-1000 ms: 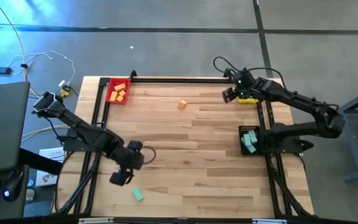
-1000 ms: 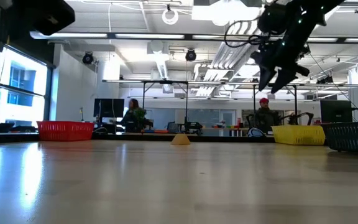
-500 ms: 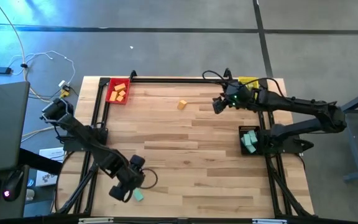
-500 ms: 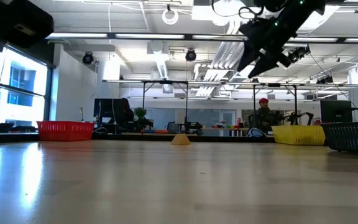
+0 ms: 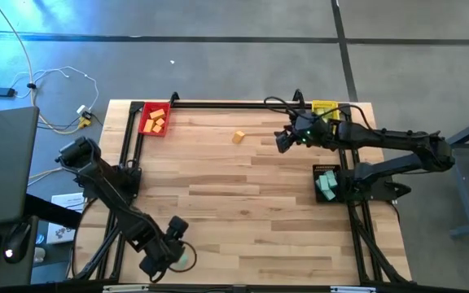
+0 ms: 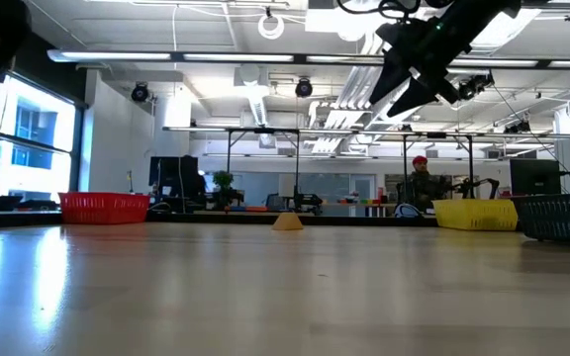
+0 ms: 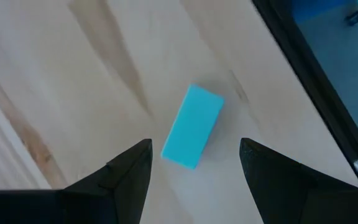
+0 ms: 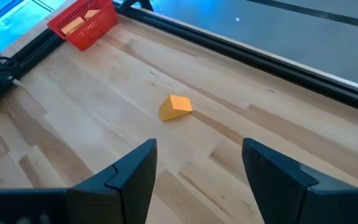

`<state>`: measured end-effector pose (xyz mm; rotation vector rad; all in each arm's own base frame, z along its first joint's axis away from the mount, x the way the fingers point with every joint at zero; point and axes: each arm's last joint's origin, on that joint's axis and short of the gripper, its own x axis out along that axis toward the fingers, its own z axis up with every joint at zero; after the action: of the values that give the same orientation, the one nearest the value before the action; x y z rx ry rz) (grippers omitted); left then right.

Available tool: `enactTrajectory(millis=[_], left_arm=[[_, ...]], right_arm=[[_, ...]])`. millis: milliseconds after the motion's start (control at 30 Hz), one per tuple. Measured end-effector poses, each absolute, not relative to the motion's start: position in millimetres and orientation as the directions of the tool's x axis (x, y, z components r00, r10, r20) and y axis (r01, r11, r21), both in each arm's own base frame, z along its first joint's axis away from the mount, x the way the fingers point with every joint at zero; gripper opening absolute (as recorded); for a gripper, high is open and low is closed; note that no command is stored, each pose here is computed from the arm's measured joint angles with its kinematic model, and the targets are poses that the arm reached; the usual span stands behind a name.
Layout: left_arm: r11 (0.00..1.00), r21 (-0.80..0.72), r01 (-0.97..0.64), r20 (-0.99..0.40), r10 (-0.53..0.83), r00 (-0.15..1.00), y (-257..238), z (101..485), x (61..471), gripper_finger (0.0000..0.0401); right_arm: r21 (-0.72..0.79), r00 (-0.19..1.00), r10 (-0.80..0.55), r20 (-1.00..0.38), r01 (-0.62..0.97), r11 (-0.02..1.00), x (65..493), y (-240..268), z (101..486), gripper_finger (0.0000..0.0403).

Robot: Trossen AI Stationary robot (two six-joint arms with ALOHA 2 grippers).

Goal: Sort & place blocks by color
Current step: Put the blue block into the black bin

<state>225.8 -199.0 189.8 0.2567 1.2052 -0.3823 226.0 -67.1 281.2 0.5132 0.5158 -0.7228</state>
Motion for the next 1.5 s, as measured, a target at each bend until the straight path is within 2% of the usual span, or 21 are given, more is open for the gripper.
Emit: enactTrajectory(millis=[67, 467, 800, 900, 1033, 1267, 1500], left_arm=[[0.899, 0.015, 0.438, -0.934, -0.144, 0.326, -203, 187, 227, 0.0227], [0.852, 0.119, 0.51, -0.959, -0.035, 0.282, -210, 151, 233, 0.0227], [0.844, 0.122, 0.523, -0.971, -0.008, 0.24, -212, 134, 237, 0.0227], [0.853, 0.115, 0.51, -0.971, -0.013, 0.24, -211, 133, 238, 0.0223], [0.871, 0.102, 0.481, -0.969, -0.022, 0.246, -212, 133, 239, 0.0191], [0.926, 0.072, 0.372, -0.964, -0.031, 0.263, -212, 133, 242, 0.0098], [0.96, 0.103, 0.261, -0.946, 0.013, 0.325, -208, 133, 248, 0.0094]], right_arm=[[0.258, 0.641, -0.478, -0.601, 0.721, 0.643, 226, -66, 281, 0.0222], [0.257, 0.642, -0.478, -0.599, 0.72, 0.645, 227, -63, 281, 0.0222], [0.258, 0.643, -0.476, -0.6, 0.719, 0.646, 227, -63, 281, 0.0222], [0.285, 0.665, -0.434, -0.608, 0.692, 0.663, 228, -61, 281, 0.0222], [0.307, 0.706, -0.35, -0.616, 0.624, 0.719, 231, -47, 281, 0.0222], [0.319, 0.753, -0.23, -0.617, 0.506, 0.801, 236, -11, 281, 0.0222], [0.379, 0.78, -0.113, -0.616, 0.419, 0.825, 234, 28, 281, 0.0222]])
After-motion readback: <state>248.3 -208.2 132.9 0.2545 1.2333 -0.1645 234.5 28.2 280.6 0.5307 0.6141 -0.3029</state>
